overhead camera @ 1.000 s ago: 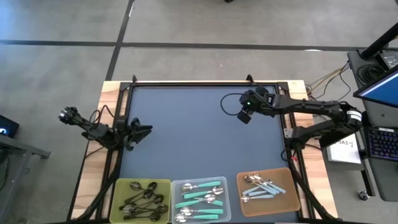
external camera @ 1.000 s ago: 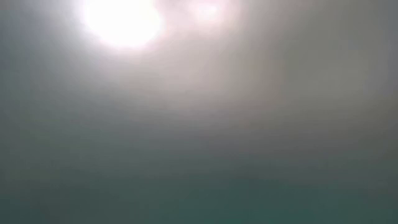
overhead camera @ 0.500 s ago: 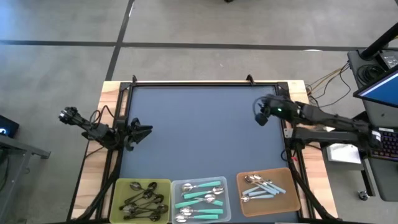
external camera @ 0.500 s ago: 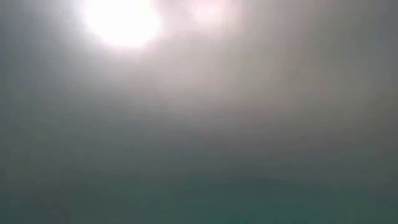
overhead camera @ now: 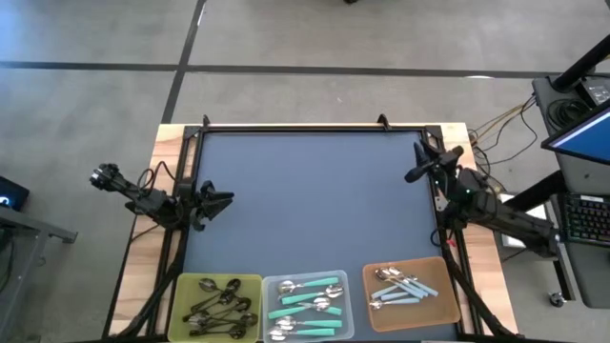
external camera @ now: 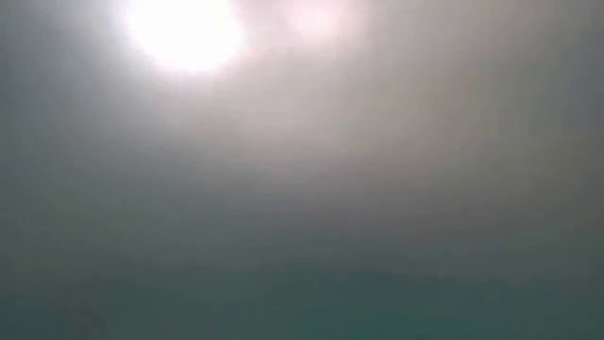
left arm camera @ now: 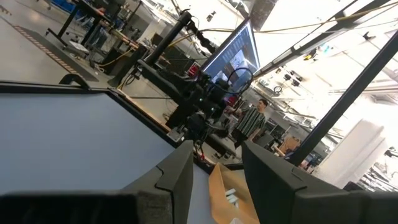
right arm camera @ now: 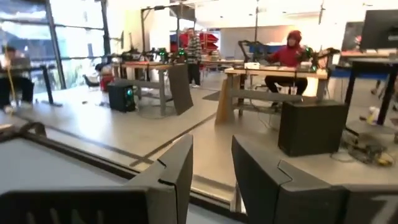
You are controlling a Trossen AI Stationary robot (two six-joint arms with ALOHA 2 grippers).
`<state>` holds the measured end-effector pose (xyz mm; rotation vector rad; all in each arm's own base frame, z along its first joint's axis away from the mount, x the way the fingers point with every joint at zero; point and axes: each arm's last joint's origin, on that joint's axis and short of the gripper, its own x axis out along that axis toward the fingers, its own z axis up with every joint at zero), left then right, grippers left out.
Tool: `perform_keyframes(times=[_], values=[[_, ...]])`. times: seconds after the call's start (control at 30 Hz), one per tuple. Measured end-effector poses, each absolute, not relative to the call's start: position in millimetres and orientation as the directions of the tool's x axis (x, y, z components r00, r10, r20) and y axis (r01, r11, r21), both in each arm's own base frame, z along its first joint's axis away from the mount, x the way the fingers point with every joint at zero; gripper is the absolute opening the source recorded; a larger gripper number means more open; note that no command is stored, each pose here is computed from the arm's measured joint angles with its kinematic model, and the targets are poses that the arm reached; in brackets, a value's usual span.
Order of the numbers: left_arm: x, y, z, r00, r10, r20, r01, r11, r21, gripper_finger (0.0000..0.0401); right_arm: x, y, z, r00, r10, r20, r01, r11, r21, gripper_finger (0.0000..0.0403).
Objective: Sort silverware by color (type)
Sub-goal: Return to Home Position
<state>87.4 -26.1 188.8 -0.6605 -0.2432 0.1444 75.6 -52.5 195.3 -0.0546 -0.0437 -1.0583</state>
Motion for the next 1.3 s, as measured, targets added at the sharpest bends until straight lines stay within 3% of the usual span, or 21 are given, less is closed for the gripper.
perform_keyframes(times=[0.27,1.3], values=[[87.7,-26.4,188.4,0.963,0.207,0.173,-0.057,0.783,-0.619,0.0120,75.5,-56.2,173.2,0.464,-0.884,0.055,0.860,0.464,0.210,0.0102],[88.3,-26.7,187.7,0.964,0.207,0.165,-0.064,0.786,-0.615,0.0120,75.6,-57.0,171.6,0.459,-0.887,0.042,0.879,0.460,0.124,0.0102]])
